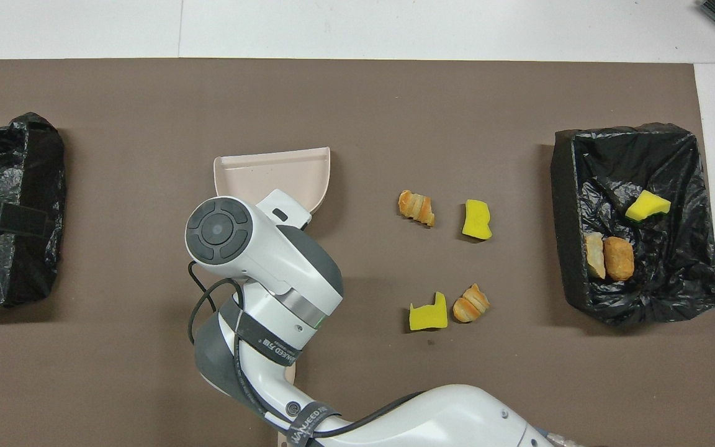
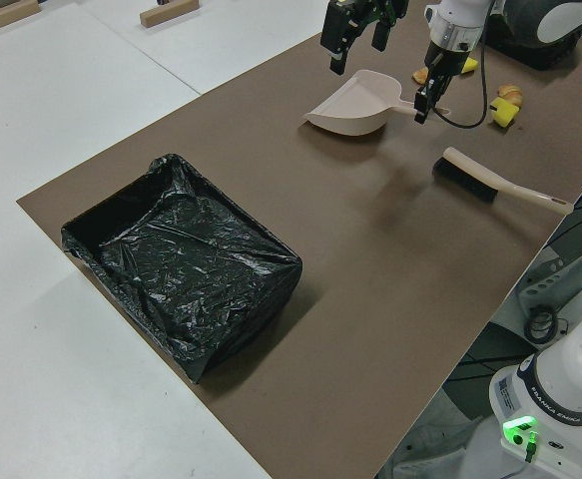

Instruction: Sweep and dump trash in bin

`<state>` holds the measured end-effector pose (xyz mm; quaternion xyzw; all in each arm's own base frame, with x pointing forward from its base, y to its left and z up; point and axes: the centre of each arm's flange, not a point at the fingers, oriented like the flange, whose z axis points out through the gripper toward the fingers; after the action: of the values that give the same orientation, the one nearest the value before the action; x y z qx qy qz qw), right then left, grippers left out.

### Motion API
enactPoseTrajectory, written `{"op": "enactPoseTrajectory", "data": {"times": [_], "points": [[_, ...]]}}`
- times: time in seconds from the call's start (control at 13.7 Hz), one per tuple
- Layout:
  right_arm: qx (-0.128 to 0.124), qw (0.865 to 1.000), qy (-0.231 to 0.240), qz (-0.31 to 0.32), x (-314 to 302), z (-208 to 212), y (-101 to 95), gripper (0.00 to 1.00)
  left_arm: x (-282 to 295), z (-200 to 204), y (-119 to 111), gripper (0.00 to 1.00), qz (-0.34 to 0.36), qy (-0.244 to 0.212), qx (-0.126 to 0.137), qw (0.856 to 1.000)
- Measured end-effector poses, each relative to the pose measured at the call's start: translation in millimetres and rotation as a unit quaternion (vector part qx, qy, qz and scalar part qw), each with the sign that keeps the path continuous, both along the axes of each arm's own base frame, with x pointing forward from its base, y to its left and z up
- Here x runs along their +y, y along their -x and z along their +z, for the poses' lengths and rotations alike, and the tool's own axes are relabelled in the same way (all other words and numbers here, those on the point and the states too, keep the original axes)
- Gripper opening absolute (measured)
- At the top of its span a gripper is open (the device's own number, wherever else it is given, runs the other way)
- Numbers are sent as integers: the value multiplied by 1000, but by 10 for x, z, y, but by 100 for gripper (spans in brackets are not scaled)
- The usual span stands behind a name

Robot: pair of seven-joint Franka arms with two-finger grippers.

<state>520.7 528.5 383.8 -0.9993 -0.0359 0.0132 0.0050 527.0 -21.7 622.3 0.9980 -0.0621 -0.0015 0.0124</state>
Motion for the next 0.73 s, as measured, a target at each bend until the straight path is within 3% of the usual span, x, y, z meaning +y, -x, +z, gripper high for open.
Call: {"op": "enactPoseTrajectory", "data": {"times": [0.51,0.73], "points": [[-8,998,-37,-41,-59,-257,-103,32,33,-23,-5,100,3,0,1,1000],[-4,998,-43,-49,-107,-238,-148,32,28,-73,-83,100,3,1,-12,1000]]}}
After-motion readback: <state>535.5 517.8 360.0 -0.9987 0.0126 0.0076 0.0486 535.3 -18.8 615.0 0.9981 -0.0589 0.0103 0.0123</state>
